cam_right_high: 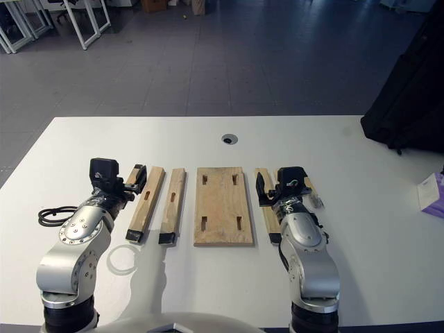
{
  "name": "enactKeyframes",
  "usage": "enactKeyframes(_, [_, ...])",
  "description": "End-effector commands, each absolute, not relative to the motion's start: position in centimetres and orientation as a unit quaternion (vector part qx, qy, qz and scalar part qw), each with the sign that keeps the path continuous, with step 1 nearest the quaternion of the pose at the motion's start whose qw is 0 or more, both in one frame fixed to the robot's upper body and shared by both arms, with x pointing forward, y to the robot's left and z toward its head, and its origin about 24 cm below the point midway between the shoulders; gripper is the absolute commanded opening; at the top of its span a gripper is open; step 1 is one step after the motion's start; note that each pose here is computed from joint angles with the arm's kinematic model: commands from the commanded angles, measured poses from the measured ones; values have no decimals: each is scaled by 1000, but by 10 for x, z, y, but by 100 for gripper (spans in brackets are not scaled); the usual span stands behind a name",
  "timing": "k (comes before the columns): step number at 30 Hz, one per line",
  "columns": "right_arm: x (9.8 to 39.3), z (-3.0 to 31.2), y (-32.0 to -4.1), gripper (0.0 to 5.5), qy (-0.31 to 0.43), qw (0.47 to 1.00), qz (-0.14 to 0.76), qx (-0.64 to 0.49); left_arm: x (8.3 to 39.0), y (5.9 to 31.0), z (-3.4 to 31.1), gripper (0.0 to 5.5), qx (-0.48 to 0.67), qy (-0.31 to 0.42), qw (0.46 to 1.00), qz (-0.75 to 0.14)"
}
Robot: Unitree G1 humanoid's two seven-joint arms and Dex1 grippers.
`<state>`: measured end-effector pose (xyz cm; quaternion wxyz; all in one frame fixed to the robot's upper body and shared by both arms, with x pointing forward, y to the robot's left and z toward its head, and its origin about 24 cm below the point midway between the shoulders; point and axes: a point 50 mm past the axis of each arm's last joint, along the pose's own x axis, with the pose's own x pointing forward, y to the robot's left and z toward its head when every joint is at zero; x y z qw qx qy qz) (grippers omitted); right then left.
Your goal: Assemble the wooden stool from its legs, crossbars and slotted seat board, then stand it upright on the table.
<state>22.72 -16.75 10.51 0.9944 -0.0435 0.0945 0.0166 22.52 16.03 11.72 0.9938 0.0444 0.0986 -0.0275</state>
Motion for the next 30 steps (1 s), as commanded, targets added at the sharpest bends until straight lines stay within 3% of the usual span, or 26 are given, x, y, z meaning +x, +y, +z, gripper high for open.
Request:
enactKeyframes(1, [228, 106, -169, 396, 98, 994, 24, -40, 223, 160, 114, 373, 49, 108, 993, -23])
enactKeyframes(30, [223, 101, -173, 396, 112, 992, 28, -41, 221, 158, 113, 373, 66, 111, 990, -52])
